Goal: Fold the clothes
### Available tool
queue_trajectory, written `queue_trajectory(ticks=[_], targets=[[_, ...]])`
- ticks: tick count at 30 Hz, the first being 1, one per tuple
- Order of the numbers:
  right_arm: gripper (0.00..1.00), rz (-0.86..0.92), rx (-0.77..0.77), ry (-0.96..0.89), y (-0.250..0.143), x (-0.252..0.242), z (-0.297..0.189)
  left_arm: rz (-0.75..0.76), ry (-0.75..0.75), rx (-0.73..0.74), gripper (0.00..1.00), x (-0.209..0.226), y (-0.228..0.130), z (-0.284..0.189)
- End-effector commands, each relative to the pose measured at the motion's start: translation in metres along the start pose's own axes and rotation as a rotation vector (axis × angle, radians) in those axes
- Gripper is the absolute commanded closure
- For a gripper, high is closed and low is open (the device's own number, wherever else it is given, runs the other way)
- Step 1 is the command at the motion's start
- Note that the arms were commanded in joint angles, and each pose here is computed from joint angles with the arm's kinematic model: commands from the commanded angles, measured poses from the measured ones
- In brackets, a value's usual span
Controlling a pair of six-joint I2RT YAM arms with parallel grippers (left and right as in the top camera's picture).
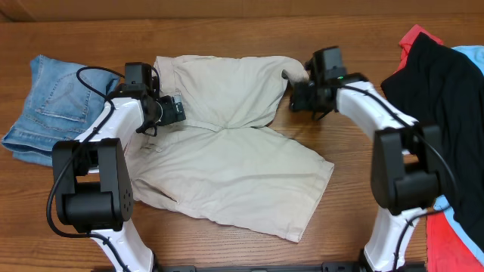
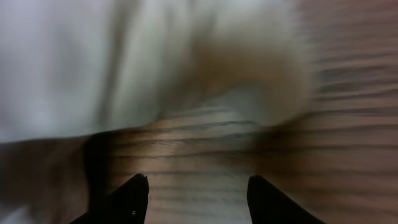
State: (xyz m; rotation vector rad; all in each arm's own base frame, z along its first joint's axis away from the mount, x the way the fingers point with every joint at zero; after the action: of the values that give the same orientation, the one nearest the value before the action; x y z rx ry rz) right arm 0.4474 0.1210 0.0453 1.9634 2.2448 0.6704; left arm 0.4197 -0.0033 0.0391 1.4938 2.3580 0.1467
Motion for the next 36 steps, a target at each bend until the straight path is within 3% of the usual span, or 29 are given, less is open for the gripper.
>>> queue_trajectory(ticks=[1,7,15,27,30,34,35,36], targets=[[0.40,-0.028,-0.008,0.086,0.000,0.014,0.021,0.009,0.015,0.003,0.06,0.003,0.001,0.001],[0.34,-0.064,-0.111,0.167,0.020,0.029,0.030,0.008,0.015,0.003,0.06,0.003,0.001,0.001],[0.33,-0.098,-0.226,0.199,0.044,0.035,0.026,0.002,0.015,0.003,0.06,0.003,0.001,0.001],[0.35,-0.096,-0.220,0.196,0.037,0.028,0.058,0.001,0.017,0.006,0.06,0.004,0.001,0.001],[0.53,-0.097,-0.225,0.196,0.037,0.027,0.064,0.001,0.016,0.006,0.06,0.004,0.001,0.001],[0.89,-0.099,-0.234,0.197,0.038,0.027,0.065,0.001,0.016,0.007,0.06,0.004,0.000,0.001],[0.96,-0.099,-0.234,0.197,0.038,0.027,0.064,0.001,0.017,0.007,0.07,0.004,0.000,0.001],[0.96,-0.093,-0.228,0.194,0.038,0.025,0.063,0.001,0.017,0.007,0.07,0.004,0.000,0.001]])
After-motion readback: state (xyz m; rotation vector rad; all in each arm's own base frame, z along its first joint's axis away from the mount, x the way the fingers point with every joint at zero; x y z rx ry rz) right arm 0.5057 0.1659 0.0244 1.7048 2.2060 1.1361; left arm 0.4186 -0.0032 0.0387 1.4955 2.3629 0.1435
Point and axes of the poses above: each gripper's point midway between its finger pads, its own z axis out along the fingers, its own x axis along the line the jaws close on, y = z × x, the point moved 3 cm from there along -z, back along the fingers, and after that the axes turned 10 degrees about -z, right-handed, at the moved point
